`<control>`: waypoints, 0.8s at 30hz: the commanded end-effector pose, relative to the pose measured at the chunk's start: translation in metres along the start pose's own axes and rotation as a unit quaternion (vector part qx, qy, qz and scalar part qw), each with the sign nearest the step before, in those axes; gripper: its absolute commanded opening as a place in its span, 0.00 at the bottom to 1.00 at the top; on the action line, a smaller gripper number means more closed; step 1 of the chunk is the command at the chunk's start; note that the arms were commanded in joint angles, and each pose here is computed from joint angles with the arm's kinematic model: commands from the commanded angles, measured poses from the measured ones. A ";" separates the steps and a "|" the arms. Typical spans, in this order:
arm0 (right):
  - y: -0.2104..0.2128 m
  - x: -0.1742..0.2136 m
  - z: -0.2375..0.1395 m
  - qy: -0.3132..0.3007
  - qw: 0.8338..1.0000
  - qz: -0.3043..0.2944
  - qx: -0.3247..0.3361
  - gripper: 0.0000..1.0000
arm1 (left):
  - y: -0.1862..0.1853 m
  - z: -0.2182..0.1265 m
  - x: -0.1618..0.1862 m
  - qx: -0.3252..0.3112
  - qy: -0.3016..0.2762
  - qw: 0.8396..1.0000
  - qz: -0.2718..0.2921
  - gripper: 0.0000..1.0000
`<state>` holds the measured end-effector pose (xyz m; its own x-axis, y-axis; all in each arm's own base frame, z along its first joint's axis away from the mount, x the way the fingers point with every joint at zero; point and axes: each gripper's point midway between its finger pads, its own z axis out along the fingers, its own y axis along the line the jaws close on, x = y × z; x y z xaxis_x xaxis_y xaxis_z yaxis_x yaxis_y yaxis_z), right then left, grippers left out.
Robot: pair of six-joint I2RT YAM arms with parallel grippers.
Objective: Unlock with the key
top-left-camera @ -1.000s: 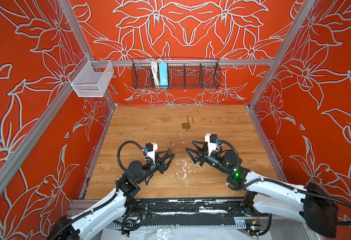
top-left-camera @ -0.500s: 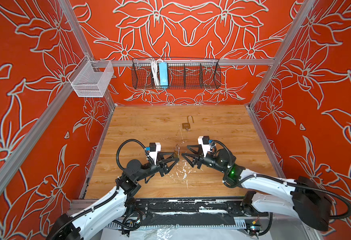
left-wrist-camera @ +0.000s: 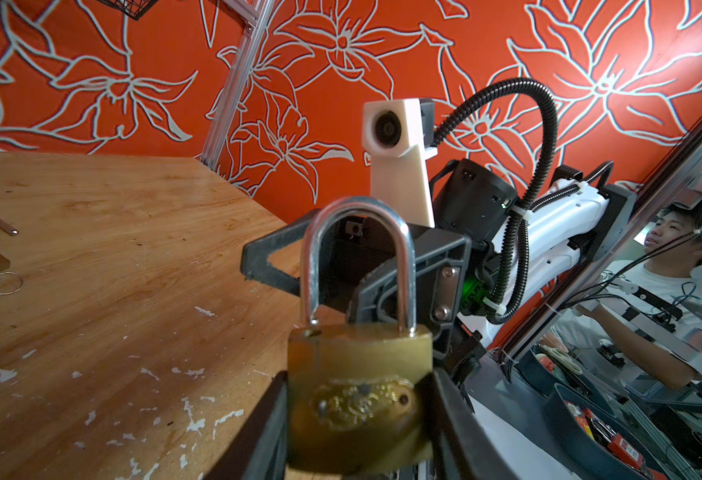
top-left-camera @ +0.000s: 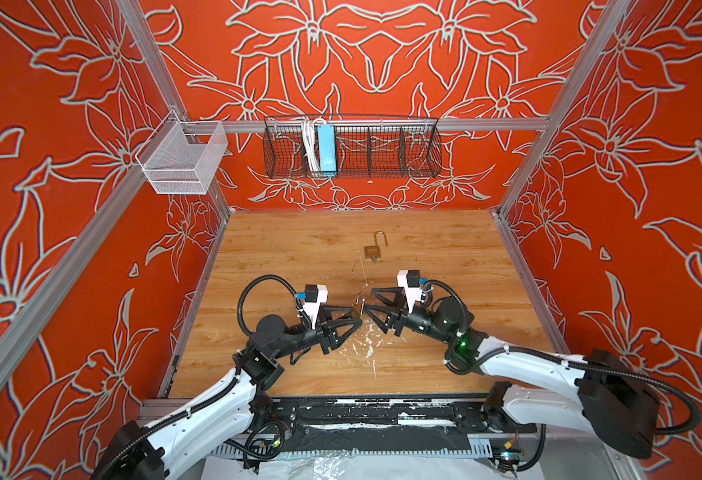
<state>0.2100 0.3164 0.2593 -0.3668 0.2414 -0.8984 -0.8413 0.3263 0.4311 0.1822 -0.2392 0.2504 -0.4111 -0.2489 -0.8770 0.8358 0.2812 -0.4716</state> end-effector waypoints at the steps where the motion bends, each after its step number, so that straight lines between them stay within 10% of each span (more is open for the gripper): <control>1: 0.012 -0.017 0.000 -0.024 0.999 -0.009 -0.022 0.73 | -0.023 0.003 -0.022 0.047 -0.019 0.998 0.034 0.00; 10: 0.007 -0.013 0.009 -0.020 1.000 0.002 -0.022 0.73 | -0.028 0.008 -0.022 0.059 -0.009 0.998 0.032 0.00; 24: -0.055 -0.001 -0.001 -0.008 0.988 0.012 0.155 0.73 | -0.012 0.014 -0.022 0.002 -0.005 0.999 0.047 0.00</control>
<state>0.2388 0.3099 0.2448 -0.3790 0.2681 -0.8857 -0.7514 0.4696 0.4636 0.1910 -0.2469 0.2397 -0.4546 -0.1984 -0.8683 0.8071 0.3205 -0.4958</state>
